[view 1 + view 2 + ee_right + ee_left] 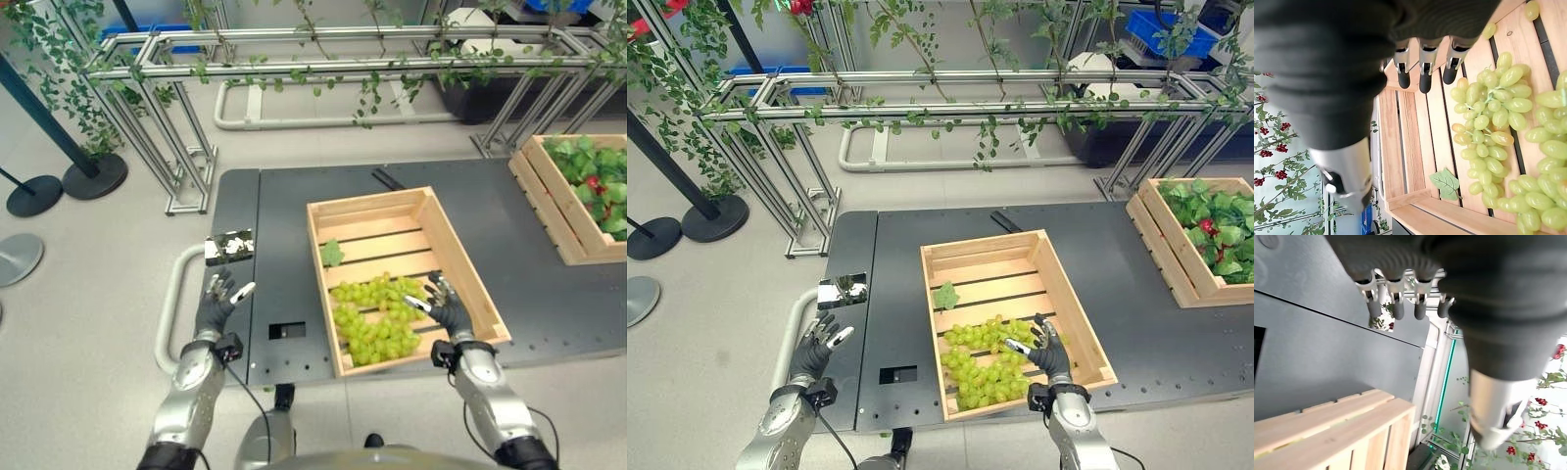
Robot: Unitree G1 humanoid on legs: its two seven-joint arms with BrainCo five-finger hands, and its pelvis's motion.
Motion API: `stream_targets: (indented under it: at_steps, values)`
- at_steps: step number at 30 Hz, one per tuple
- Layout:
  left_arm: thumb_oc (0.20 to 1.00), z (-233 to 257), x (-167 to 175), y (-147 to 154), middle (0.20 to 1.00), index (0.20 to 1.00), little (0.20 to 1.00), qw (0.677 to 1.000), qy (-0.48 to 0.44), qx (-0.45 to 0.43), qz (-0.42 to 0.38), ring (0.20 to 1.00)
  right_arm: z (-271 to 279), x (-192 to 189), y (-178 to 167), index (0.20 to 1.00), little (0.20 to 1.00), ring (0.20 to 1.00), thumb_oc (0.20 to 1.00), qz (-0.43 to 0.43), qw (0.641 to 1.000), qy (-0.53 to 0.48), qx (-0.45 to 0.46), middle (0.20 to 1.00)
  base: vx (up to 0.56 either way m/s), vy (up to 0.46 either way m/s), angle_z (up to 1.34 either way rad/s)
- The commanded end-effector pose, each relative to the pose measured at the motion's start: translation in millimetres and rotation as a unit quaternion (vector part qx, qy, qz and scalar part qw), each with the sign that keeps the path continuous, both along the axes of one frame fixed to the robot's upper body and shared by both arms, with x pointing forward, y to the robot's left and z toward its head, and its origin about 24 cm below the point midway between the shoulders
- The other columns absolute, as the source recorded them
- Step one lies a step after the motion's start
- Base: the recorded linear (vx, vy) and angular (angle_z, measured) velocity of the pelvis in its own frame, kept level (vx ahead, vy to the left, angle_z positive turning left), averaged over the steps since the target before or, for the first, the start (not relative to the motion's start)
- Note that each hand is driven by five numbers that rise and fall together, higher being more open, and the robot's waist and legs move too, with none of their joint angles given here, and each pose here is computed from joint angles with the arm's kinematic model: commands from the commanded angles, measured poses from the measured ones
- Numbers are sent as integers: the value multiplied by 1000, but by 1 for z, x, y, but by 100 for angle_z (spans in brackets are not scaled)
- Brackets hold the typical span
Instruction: Pick up the fruits from the basket on one side to the basket on the other side
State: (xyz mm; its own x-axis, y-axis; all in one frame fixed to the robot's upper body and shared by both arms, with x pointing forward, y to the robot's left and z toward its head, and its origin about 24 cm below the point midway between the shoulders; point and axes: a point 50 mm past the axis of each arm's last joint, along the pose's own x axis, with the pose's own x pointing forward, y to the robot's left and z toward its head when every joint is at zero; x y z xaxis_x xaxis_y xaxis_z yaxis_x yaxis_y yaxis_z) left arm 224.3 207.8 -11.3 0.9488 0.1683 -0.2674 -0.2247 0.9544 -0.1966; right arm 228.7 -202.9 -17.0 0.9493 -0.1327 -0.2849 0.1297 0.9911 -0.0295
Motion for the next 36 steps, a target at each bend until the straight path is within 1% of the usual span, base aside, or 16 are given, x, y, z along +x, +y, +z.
stream_targets:
  at_steps: [1,6,12,16,25,32,33,36]
  values:
    - [1000,20,10,-5,1000,1000,1000,998,-56,-23,-5,1000,29,8,-10,1000,1000,1000,1000,21,997,-68,-38,1000,-34,-44,11]
    - [1000,18,10,-10,1000,1000,1000,998,-56,-28,-11,1000,28,5,-15,1000,1000,1000,1000,16,997,-63,-49,1000,-53,-75,14]
    - [1000,19,9,-11,1000,1000,1000,998,-57,-32,5,1000,28,6,-16,1000,1000,1000,1000,15,996,-61,-56,1000,-58,-23,4]
    - [1000,21,10,-14,1000,1000,1000,997,-62,-44,-3,1000,28,8,-16,1000,1000,1000,1000,5,997,-63,-51,1000,-6,12,5]
    - [1000,22,7,-8,1000,1000,1000,998,-58,-12,-15,1000,26,8,-20,1000,1000,1000,1000,-3,996,-55,-65,1000,71,89,13]
    - [1000,26,6,2,1000,1000,1000,998,-63,13,-4,1000,32,21,-26,1000,1000,1000,1000,10,992,-46,-116,1000,14,76,3]
    - [1000,27,6,3,1000,1000,1000,998,-65,14,-4,1000,40,31,-28,1000,1000,1000,1000,21,986,-52,-154,1000,-13,40,0]
    - [1000,28,5,3,1000,1000,1000,998,-68,12,-4,1000,49,42,-30,1000,1000,1000,1000,33,981,-60,-181,1000,-23,52,1]
